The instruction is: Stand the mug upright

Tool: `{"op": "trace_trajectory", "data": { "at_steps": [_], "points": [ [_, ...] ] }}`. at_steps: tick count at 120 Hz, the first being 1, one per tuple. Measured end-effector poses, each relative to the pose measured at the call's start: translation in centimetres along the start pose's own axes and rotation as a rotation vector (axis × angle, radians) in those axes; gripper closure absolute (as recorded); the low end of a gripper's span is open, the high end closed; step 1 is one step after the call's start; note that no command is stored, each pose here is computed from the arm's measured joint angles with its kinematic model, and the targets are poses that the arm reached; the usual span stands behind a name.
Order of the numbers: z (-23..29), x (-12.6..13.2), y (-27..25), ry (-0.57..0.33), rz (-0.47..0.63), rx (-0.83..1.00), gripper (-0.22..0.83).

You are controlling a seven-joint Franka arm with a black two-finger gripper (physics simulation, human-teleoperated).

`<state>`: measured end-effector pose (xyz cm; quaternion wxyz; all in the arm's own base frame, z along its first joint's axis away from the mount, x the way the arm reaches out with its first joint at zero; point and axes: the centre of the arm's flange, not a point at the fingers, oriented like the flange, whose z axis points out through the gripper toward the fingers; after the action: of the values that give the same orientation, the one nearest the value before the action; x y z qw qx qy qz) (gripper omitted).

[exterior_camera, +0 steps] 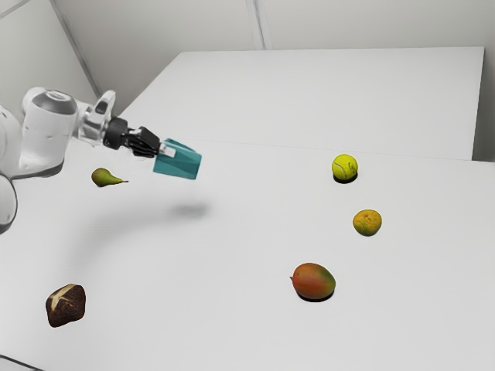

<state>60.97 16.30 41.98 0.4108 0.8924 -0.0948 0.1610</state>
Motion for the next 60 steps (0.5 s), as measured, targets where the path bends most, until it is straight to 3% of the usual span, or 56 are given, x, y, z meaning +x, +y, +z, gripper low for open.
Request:
{"op": "trace_trajectory", "data": {
  "at_steps": [32,42,60],
  "points": [
    [7.3,5.7,6.1,-0.414,0.361,0.552,0.78],
    [9.5,5.9,5.3,-0.465,0.382,0.658,0.78],
    [11.6,5.2,3.5,-0.478,0.342,0.746,0.78]
  ]
}}
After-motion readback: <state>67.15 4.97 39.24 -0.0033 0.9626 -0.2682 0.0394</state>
